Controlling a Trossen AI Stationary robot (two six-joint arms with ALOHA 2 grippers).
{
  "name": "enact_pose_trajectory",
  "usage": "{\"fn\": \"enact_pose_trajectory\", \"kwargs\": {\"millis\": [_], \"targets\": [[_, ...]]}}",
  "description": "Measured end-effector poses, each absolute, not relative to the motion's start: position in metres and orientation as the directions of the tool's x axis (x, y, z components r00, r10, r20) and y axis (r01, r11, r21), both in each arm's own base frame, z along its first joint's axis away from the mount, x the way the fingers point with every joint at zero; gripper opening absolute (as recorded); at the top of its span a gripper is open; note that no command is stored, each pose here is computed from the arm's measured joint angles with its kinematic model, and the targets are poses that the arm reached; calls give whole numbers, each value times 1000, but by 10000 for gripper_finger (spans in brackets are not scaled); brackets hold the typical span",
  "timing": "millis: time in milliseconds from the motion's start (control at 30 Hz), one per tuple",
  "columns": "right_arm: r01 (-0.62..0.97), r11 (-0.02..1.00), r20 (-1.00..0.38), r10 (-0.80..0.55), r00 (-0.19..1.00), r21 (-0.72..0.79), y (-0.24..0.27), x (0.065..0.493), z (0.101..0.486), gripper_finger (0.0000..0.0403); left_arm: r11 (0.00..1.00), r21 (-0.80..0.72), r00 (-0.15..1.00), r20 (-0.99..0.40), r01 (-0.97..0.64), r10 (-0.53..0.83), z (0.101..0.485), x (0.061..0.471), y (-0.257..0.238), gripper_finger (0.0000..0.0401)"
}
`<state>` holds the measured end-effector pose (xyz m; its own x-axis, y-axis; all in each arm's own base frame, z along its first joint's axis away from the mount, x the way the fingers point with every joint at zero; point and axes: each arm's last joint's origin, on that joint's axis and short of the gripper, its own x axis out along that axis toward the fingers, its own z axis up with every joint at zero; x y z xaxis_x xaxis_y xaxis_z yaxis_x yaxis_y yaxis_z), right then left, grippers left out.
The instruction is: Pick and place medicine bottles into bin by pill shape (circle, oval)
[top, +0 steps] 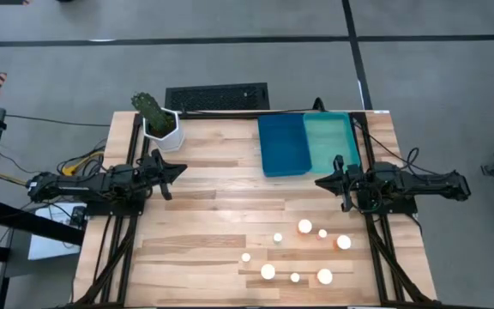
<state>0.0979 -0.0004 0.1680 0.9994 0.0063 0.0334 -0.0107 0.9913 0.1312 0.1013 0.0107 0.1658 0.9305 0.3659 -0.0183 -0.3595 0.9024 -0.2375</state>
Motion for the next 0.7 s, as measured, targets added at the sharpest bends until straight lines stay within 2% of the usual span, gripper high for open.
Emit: {"fn": "enact_pose_trajectory", "kwargs": {"millis": [700], "targets": [[-11,991,33,7,999,131,0,98,168,44,896,-267,931,-18,-355,364,166,101,11,0]]}}
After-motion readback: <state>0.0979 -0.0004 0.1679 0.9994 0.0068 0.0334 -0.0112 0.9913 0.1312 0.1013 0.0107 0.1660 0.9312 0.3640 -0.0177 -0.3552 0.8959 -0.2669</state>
